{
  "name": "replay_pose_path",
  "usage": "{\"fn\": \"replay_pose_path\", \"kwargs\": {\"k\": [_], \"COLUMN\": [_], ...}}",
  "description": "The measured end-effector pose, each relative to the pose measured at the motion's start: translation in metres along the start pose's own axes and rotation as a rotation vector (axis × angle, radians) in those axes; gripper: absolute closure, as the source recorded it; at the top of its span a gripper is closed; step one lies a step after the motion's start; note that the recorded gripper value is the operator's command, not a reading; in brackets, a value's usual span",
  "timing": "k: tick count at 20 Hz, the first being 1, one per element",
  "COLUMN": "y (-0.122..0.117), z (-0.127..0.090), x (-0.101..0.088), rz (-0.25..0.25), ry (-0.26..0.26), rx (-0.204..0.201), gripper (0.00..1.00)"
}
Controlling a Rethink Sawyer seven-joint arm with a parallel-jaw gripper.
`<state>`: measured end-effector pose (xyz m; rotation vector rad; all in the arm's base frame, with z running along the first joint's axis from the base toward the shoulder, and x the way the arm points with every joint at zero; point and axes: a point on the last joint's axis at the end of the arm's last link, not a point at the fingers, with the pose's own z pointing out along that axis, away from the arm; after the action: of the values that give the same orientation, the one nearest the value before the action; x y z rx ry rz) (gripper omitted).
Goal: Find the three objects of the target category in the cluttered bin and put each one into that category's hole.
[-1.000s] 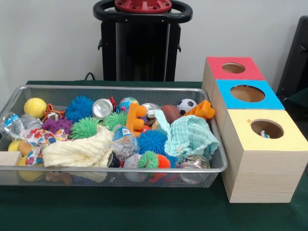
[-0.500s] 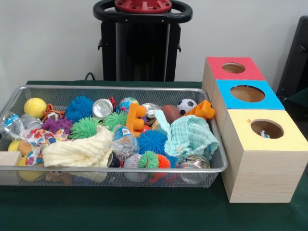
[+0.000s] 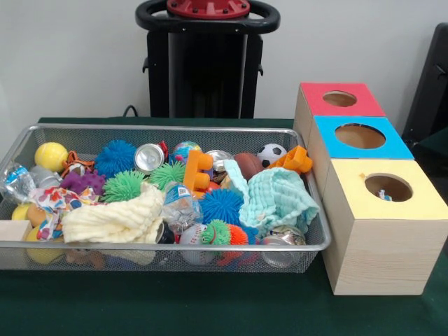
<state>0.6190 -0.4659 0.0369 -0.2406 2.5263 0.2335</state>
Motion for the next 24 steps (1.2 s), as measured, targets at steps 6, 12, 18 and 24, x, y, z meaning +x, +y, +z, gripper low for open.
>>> {"fn": "replay_pose_path", "kwargs": {"k": [6, 12, 18, 24], "y": [0.014, 0.029, 0.023, -0.008], "z": [0.005, 0.015, 0.016, 0.002], "x": [-0.028, -0.037, -0.034, -0.027], "rz": [-0.073, -0.107, -0.076, -0.055], "ry": [0.043, 0.071, 0.047, -0.027], "rx": [0.02, 0.015, 0.005, 0.015], "gripper": [1.0, 1.0, 1.0, 1.0]}}
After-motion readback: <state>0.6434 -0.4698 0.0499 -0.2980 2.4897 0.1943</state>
